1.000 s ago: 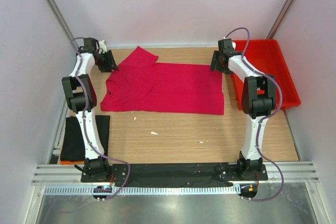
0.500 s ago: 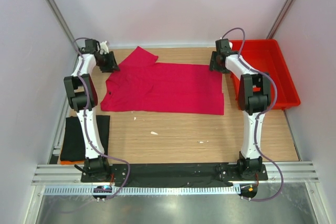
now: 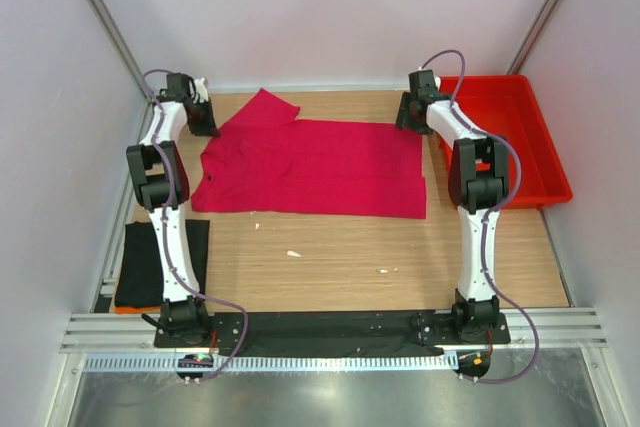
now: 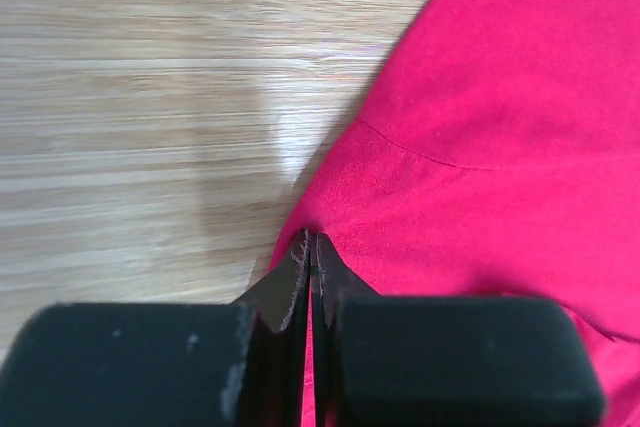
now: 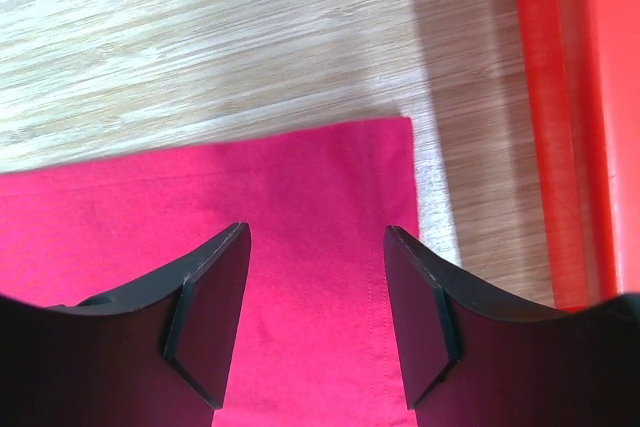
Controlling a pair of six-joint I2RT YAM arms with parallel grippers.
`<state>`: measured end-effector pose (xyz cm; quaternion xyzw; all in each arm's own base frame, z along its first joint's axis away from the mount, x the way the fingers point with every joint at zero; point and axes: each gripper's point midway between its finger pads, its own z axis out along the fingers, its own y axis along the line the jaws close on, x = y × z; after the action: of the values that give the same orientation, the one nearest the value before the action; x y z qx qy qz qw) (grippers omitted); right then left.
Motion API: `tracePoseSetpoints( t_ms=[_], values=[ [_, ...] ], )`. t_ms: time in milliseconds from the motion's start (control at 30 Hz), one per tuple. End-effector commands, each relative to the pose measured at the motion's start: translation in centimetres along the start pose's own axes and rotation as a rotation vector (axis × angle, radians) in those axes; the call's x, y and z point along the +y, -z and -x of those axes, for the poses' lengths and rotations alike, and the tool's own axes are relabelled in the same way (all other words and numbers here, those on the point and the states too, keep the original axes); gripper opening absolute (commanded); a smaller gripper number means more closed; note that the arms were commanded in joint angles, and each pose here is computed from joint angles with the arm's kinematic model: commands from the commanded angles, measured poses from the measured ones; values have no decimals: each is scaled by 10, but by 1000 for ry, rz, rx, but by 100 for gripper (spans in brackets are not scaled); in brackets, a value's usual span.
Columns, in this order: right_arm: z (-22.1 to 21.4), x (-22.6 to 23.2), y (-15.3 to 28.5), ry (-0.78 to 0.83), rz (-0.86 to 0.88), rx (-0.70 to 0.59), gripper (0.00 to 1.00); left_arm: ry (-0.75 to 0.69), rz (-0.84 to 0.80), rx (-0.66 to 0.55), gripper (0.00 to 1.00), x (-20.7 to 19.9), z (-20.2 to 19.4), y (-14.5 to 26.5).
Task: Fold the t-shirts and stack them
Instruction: Fold the tshirt
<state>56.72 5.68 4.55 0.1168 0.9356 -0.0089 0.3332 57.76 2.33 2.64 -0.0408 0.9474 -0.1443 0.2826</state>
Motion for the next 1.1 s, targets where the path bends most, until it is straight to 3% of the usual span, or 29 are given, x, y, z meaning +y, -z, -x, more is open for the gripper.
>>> tracePoseSetpoints(
  t_ms=[0,300,333,367,467,533,667,1067],
  values=[
    [25,10,10,-24,29,-60,62,-12,195,53,0,39,-14,14],
    [26,9,9,-19,22,-58,62,28,263,36,2,58,-4,34],
    [28,10,9,-18,25,-62,62,34,236,17,6,53,1,36],
    [27,10,8,-16,23,-56,63,36,179,-19,20,41,11,39],
    [28,10,3,-16,24,-57,63,31,124,-118,47,26,40,51],
    [27,10,-2,-16,23,-52,63,19,98,-161,54,22,52,51],
    [25,12,-11,-19,29,-44,64,4,3,-216,55,9,73,44],
    [28,13,-27,-30,54,-53,68,52,-13,-239,57,14,74,23]
  ],
)
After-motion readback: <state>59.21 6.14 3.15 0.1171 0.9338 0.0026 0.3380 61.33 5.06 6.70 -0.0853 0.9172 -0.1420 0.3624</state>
